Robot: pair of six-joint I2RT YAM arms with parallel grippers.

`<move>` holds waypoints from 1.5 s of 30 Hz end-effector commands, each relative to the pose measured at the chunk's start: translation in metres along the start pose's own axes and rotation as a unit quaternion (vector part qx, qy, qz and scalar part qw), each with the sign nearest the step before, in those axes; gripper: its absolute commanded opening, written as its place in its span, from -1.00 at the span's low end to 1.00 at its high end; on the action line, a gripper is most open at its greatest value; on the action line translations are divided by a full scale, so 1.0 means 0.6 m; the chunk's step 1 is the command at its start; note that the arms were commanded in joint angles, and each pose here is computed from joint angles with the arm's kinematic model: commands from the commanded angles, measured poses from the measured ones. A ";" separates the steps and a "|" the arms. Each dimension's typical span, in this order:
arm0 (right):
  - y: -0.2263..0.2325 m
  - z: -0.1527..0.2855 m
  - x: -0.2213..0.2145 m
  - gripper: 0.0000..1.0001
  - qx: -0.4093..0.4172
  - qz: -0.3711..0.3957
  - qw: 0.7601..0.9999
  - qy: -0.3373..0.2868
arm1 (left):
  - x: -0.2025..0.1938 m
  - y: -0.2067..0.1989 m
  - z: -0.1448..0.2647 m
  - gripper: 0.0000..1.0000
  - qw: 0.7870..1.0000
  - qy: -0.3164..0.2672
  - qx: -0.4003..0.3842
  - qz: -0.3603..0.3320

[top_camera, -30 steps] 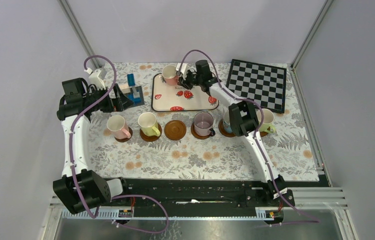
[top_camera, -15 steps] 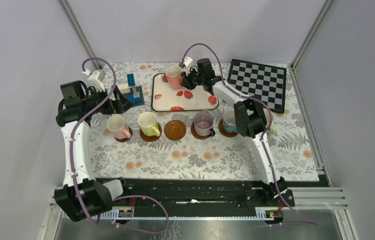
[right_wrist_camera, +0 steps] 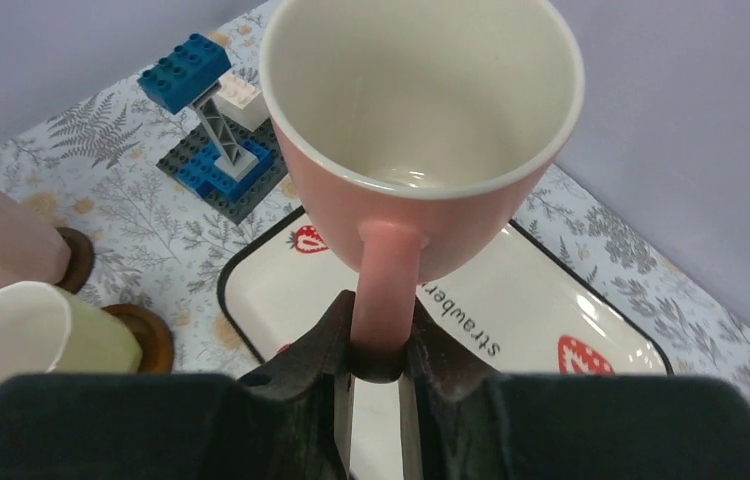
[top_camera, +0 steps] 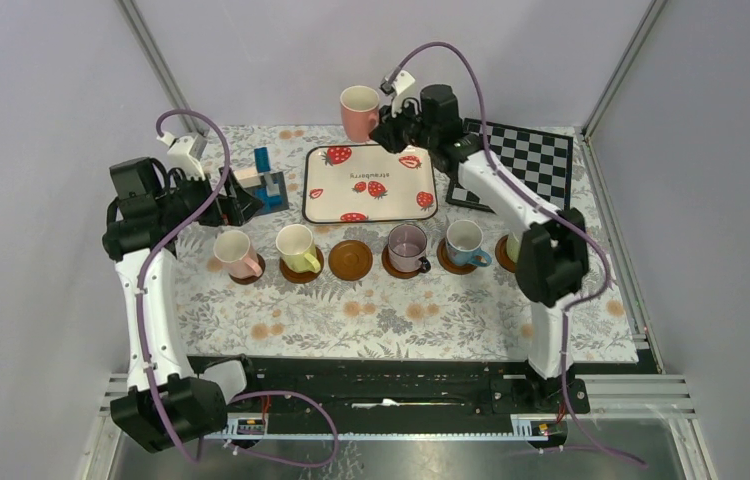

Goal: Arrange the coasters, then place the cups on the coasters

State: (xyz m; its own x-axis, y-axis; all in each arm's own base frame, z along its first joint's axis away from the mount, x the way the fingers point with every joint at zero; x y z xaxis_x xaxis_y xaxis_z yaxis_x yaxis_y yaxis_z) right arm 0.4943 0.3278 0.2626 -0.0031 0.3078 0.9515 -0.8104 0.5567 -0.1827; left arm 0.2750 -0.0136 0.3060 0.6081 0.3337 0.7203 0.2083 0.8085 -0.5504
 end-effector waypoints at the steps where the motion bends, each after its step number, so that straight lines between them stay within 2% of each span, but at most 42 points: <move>1: 0.051 0.089 0.135 -1.00 -0.029 0.028 0.996 -0.074 | 0.022 -0.029 0.025 0.98 0.999 -0.032 -0.004 -0.033; 4: 0.096 0.117 0.127 -1.00 -0.038 0.023 0.998 -0.050 | 0.022 -0.034 0.031 0.98 0.999 -0.038 -0.002 -0.029; 7: 0.134 0.139 0.109 -1.00 -0.056 -0.019 0.998 -0.031 | 0.021 -0.044 0.037 0.98 0.999 -0.042 -0.009 -0.028; 9: 0.159 0.147 0.085 -1.00 -0.063 -0.046 0.997 0.005 | 0.019 -0.048 0.040 0.98 0.999 -0.044 -0.012 -0.026; 11: 0.184 0.159 0.067 -1.00 -0.057 -0.042 0.997 0.022 | 0.015 -0.050 0.042 0.98 0.999 -0.044 -0.013 -0.023; 15: 0.225 0.189 0.089 -1.00 -0.064 -0.021 0.997 -0.043 | 0.001 -0.048 0.042 0.98 0.999 -0.042 -0.012 -0.021; 19: 0.269 0.201 0.068 -1.00 -0.054 -0.025 0.998 -0.032 | -0.007 -0.050 0.043 0.98 0.999 -0.040 -0.016 -0.018; 23: 0.317 0.213 0.041 -1.00 -0.022 -0.036 0.997 -0.070 | -0.008 -0.057 0.046 0.98 0.998 -0.043 -0.025 -0.023; 32: 0.352 0.221 -0.036 -1.00 -0.019 -0.034 0.994 -0.106 | -0.014 -0.078 0.058 0.98 0.997 -0.051 -0.047 -0.027; 36: 0.355 0.211 -0.073 -1.00 -0.042 -0.031 0.994 -0.093 | -0.016 -0.092 0.063 0.98 0.996 -0.049 -0.066 -0.019; 45: 0.372 0.174 -0.084 -1.00 -0.044 -0.013 0.995 -0.091 | -0.021 -0.099 0.067 0.98 0.996 -0.049 -0.074 -0.024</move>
State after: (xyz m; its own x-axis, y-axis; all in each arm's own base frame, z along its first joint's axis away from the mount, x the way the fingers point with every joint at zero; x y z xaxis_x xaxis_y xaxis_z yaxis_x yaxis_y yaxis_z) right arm 0.2345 0.3297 0.1369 0.0677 0.3303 0.9414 -0.8020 0.5793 -0.1456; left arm 0.2272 -0.0404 0.3340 0.5536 0.3655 0.7483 0.2824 0.7629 -0.5816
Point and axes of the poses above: each gripper's point midway between its finger pads, its own z axis back along the fingers, its own y axis along the line the jaws close on, x = y × z, the point moved 3 cm from there along z, back along the fingers, and after that the axes turned 13 degrees about z, right-handed, at the moved point
